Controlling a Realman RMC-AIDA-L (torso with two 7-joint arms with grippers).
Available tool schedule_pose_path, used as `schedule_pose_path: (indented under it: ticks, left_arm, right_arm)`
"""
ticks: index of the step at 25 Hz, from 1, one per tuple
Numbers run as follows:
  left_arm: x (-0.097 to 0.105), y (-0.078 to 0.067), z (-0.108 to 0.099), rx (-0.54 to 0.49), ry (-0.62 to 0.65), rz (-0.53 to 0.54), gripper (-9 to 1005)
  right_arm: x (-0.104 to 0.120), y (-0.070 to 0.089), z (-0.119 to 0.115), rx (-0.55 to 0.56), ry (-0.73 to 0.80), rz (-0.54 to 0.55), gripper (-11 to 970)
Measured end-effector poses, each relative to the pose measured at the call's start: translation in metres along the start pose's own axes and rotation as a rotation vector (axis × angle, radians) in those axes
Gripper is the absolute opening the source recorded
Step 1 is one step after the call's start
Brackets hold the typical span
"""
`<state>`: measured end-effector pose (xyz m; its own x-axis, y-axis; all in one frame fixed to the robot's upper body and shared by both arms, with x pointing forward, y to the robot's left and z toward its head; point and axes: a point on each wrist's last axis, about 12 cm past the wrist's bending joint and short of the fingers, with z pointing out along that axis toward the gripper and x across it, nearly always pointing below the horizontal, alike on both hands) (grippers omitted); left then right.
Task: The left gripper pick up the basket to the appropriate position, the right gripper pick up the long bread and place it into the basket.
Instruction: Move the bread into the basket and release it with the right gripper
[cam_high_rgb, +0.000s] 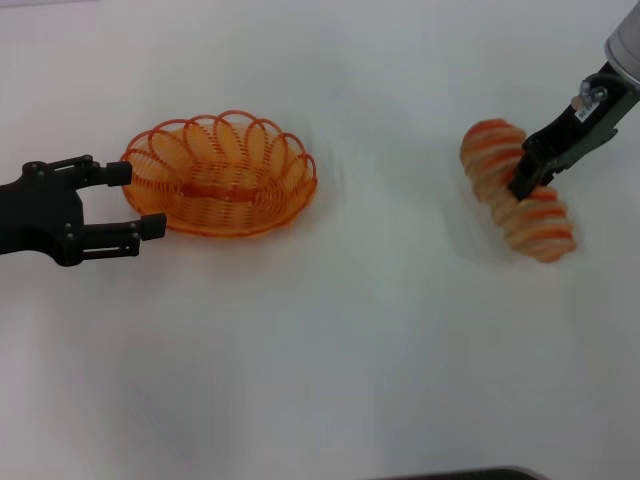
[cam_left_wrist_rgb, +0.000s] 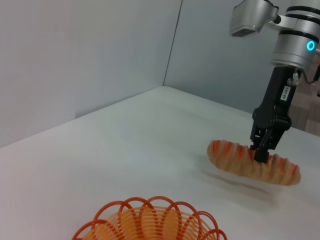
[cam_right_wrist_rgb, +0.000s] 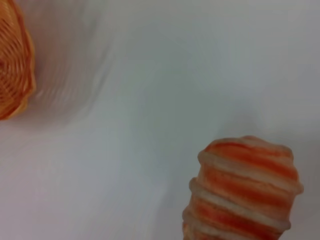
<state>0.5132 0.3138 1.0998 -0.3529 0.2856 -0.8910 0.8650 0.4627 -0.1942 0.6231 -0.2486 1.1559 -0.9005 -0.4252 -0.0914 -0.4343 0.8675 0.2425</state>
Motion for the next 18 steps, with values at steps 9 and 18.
schedule_pose_path:
  ticks: [9, 18]
  left_arm:
    - [-0.001, -0.001, 0.000, 0.008, 0.000, 0.000, 841]
    - [0.002, -0.003, 0.000, 0.025, 0.012, -0.005, 842]
  right_arm:
    - [-0.007, -0.004, -0.020, 0.028, -0.059, -0.061, 242]
    - [-0.021, -0.010, -0.043, 0.055, -0.188, -0.155, 182]
